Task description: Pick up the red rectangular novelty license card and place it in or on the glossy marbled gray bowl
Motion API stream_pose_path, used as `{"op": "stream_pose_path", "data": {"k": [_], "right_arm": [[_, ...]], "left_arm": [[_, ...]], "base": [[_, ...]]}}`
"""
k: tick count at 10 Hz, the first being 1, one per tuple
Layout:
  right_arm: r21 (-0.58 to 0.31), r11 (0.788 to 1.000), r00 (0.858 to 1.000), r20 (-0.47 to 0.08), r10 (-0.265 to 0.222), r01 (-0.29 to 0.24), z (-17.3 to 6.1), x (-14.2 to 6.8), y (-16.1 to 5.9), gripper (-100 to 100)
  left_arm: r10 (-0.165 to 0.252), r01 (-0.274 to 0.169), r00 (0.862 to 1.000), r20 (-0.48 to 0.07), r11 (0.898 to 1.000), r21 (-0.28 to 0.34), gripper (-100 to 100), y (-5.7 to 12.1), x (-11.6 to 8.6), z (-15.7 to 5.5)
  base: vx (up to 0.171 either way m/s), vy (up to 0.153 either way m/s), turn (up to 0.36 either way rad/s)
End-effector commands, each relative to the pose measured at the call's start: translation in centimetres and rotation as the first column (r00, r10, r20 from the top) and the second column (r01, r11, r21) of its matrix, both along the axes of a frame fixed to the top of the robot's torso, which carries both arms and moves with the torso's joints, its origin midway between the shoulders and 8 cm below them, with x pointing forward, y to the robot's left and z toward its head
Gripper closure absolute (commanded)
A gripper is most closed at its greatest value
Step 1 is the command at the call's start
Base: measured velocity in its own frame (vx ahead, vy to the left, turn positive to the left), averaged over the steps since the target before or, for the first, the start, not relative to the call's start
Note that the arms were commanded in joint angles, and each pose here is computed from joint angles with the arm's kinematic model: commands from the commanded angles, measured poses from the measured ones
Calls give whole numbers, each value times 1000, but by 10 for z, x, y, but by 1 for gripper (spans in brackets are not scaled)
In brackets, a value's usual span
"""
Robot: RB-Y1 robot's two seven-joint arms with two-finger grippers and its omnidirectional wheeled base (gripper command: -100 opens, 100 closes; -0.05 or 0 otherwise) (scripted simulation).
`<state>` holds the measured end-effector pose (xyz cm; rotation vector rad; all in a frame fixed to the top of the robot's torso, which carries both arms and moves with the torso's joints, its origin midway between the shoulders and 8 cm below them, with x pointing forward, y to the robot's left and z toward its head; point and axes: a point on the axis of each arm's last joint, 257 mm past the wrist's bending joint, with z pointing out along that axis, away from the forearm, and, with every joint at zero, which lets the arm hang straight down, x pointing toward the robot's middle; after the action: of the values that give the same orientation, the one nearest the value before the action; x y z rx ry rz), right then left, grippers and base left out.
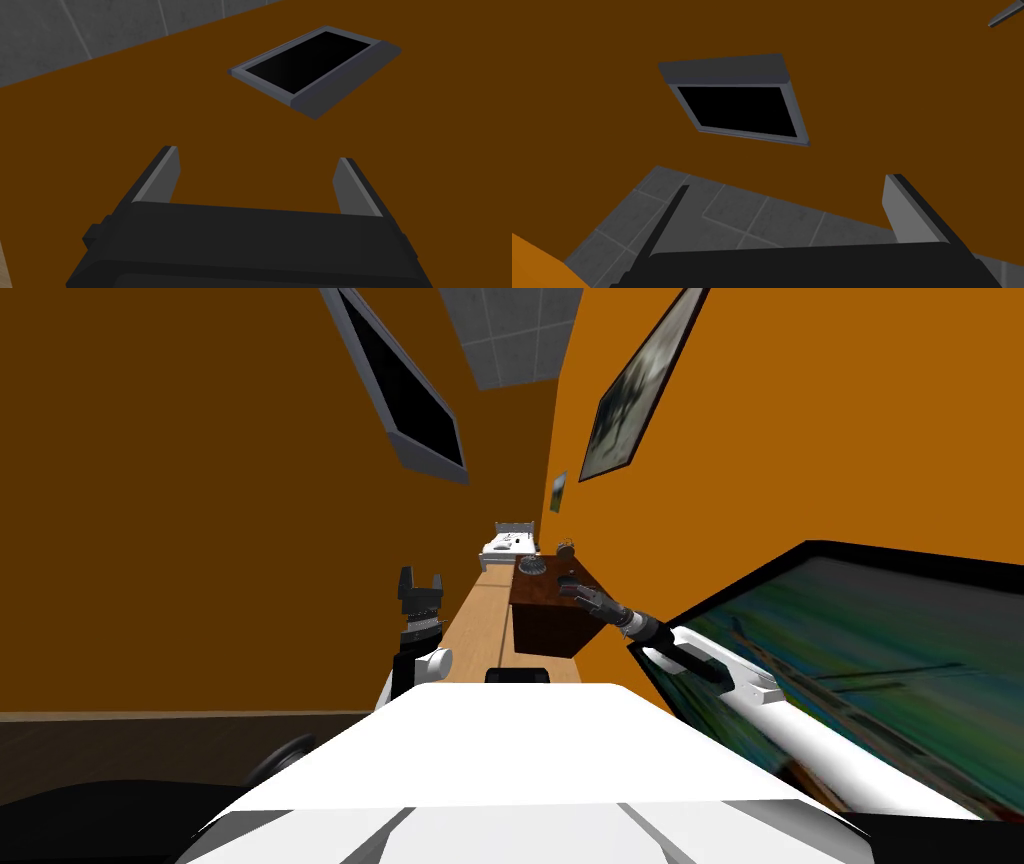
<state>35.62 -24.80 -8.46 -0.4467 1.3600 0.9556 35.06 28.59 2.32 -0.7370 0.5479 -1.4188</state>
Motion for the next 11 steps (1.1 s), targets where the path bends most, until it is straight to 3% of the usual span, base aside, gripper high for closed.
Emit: {"op": "stream_pose_path", "data": {"k": [1, 2, 4, 8, 9, 11], "right_arm": [[-57, 998, 1000, -9, 11, -11, -5, 0, -6, -100], [-109, 994, 1000, -22, 4, -7, -17, 2, -18, -100], [-147, 989, 999, -28, 17, -21, -17, 2, -20, -100], [-315, 948, 997, -71, 19, -41, -38, 4, -51, -100], [-366, 930, 996, -92, 8, -41, -49, 4, -66, -100], [-399, 915, 995, -97, 18, -55, -47, 4, -69, -100]], "left_arm": [[0, 0, 1000, 0, 1000, 0, 0, 0, 0, 0], [0, 0, 1000, 0, 1000, 0, 0, 0, 0, 0], [0, 0, 1000, 0, 1000, 0, 0, 0, 0, 0], [0, 0, 1000, 0, 1000, 0, 0, 0, 0, 0], [0, 0, 1000, 0, 1000, 0, 0, 0, 0, 0], [0, 0, 1000, 0, 1000, 0, 0, 0, 0, 0]], "base": [[10, 10, 17], [19, 13, 52], [8, 5, 14], [15, 13, 57], [18, 15, 102], [12, 9, 25]]}}
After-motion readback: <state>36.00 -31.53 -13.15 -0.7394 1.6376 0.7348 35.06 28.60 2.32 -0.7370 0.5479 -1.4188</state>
